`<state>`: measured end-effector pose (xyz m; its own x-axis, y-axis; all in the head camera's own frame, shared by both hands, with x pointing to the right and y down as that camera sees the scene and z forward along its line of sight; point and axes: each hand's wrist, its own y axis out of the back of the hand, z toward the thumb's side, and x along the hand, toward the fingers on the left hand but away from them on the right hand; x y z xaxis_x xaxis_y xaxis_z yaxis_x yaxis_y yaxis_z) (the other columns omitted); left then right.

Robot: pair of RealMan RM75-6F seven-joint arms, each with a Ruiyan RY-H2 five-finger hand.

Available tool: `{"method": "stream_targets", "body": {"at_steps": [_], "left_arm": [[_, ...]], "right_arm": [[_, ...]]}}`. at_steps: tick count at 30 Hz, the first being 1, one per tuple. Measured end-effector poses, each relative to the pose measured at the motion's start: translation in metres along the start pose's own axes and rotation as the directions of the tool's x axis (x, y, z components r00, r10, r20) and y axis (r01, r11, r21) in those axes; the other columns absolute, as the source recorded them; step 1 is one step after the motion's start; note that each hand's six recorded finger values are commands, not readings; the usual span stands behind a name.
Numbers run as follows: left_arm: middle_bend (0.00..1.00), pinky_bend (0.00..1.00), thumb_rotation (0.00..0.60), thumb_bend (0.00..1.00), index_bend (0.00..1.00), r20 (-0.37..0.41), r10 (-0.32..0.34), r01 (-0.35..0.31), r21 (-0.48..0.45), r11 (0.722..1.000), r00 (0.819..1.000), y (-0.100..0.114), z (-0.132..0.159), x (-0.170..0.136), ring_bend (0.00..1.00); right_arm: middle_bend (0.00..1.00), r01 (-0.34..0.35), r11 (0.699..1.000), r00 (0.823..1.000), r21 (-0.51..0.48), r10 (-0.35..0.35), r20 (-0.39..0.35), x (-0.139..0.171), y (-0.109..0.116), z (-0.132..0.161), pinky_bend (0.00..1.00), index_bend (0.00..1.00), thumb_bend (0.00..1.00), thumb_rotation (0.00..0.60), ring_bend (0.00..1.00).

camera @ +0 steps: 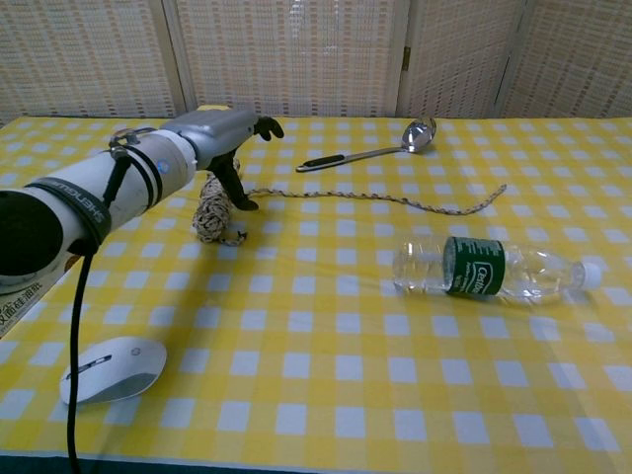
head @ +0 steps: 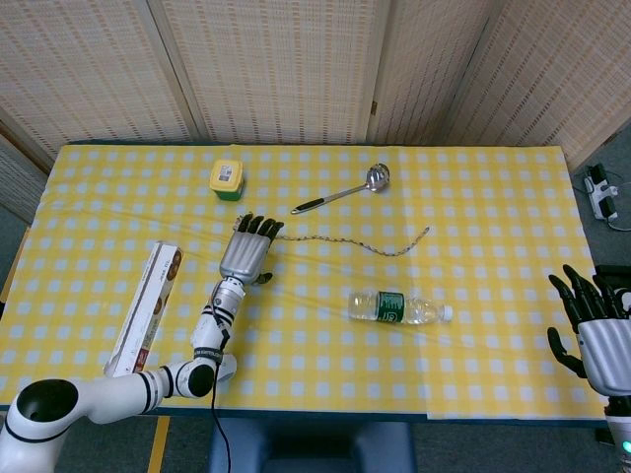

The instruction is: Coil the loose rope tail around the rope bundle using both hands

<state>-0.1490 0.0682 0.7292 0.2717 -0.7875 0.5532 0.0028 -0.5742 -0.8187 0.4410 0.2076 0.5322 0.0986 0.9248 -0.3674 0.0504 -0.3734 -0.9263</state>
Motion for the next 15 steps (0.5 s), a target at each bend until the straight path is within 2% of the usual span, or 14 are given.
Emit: {"method": "stream_targets", "body": {"at_steps": [10, 15], "left_arm": [[0.15, 0.1, 0.6, 0.22, 0.16, -0.086, -0.011, 0.015, 0.054, 0.998, 0.996, -0.019, -0.011, 0.016, 0.09], [0.14, 0.11, 0.6, 0.22, 0.13, -0.138, -0.024, 0.043, 0.131, 0.99, 0.99, -0.03, -0.026, 0.02, 0.09]], "right_arm": [[0.02, -0.005, 1.0, 1.0, -0.005, 0.005, 0.023, 0.004, -0.001, -0.004, 0.03, 0.0, 0.51, 0.6, 0.09], [0.02, -0.008, 1.0, 1.0, -0.005, 0.008, 0.025, 0.003, -0.001, -0.004, 0.03, 0.0, 0.51, 0.6, 0.09]]}}
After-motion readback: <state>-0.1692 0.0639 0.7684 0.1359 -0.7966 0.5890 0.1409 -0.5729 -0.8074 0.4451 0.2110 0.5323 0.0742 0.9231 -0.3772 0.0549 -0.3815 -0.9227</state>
